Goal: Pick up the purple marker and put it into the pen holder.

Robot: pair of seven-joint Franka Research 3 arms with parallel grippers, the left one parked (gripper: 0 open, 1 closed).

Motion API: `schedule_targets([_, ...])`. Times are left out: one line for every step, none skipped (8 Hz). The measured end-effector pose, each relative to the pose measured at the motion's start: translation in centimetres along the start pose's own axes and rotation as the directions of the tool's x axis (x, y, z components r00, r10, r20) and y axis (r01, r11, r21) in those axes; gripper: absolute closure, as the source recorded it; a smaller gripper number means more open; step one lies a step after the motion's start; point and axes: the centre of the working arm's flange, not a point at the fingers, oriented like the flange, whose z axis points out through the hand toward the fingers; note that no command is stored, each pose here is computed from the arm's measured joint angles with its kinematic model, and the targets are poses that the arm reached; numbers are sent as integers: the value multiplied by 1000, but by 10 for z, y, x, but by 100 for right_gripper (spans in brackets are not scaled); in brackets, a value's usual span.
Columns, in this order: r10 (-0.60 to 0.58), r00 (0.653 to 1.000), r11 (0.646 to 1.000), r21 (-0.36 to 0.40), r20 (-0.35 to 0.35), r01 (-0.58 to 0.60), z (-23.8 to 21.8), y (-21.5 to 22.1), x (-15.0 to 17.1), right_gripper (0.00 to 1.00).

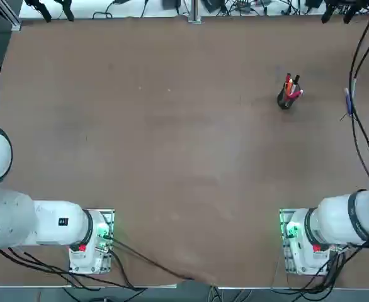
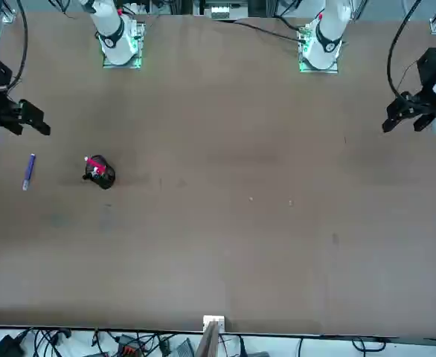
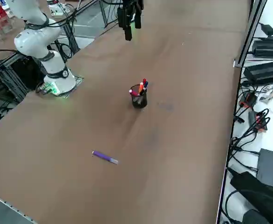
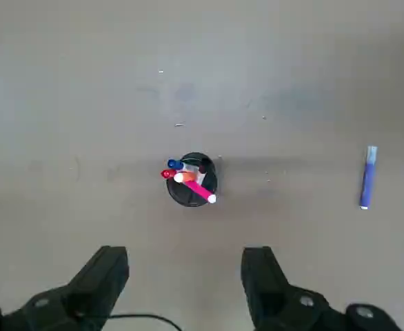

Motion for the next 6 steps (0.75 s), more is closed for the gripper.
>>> schedule_targets([1,1000,1000,0,0,-1,0,1,0,0])
schedule_targets([2,1000,1000,0,0,-2,0,1,0,0])
schedule_targets([3,1000,1000,0,0,-3,0,2,0,0])
schedule_targets([3,1000,1000,0,0,-3,0,2,0,0])
schedule_targets([4,1000,1000,0,2,-4,0,2,0,0])
schedule_targets([2,1000,1000,0,4,-2,0,2,0,0])
